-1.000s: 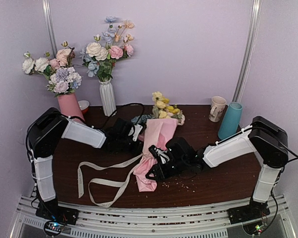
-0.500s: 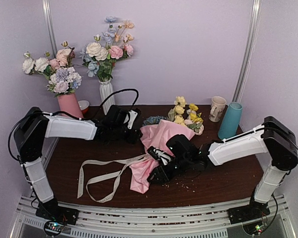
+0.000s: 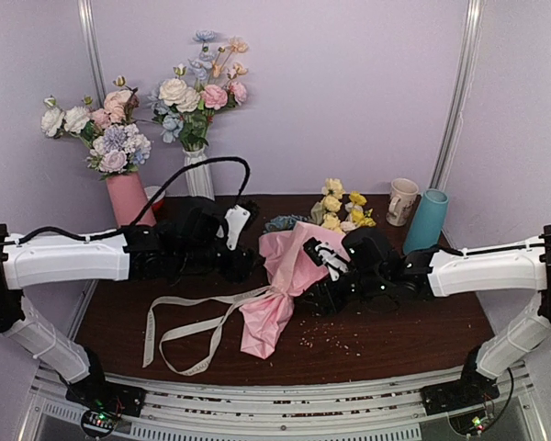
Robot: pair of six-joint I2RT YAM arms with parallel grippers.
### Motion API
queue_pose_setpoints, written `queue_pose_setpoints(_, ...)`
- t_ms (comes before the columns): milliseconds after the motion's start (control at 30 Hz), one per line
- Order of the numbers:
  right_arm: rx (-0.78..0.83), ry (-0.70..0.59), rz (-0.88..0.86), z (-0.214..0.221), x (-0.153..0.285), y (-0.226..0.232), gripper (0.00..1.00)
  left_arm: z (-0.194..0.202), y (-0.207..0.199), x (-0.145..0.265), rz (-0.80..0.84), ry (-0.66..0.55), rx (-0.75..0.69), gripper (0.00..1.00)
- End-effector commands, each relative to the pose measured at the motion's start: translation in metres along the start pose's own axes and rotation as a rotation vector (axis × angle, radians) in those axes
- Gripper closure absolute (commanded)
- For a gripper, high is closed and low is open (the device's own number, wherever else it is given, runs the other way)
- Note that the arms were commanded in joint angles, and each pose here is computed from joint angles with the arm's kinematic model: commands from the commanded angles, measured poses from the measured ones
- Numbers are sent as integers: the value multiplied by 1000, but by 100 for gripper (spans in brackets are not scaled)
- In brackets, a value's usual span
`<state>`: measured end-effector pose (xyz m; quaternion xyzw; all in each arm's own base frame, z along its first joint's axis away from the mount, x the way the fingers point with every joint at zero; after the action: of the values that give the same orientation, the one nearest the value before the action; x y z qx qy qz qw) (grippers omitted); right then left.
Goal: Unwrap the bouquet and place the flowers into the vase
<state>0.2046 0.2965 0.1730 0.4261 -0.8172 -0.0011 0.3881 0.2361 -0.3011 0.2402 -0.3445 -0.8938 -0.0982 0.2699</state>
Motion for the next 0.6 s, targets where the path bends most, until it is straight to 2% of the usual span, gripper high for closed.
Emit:
queue_pose_setpoints(0,3,-29,54,-3,-2,-14,46,29,-34,-1,77,74,53,43)
queue_pose_setpoints(133,5,-2,1,-5,-11,-9,49,48,-49,-12,143,88,111,48)
queue_pose_setpoints(567,26,37,-174,-20,-25,12,61,96,-50,-41,146,107,216,57)
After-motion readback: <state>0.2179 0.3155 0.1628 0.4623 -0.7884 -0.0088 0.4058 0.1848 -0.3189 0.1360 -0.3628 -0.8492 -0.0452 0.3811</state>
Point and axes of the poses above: each gripper's point midway between its finger pads, its own x axis back along the fingers, its own y axis along the line the jaws close on, z = x × y, the point moved 7 cm from there along x, back along the fingers, and after that the axes turned 2 degrees about -x, right-handed, at the moved point
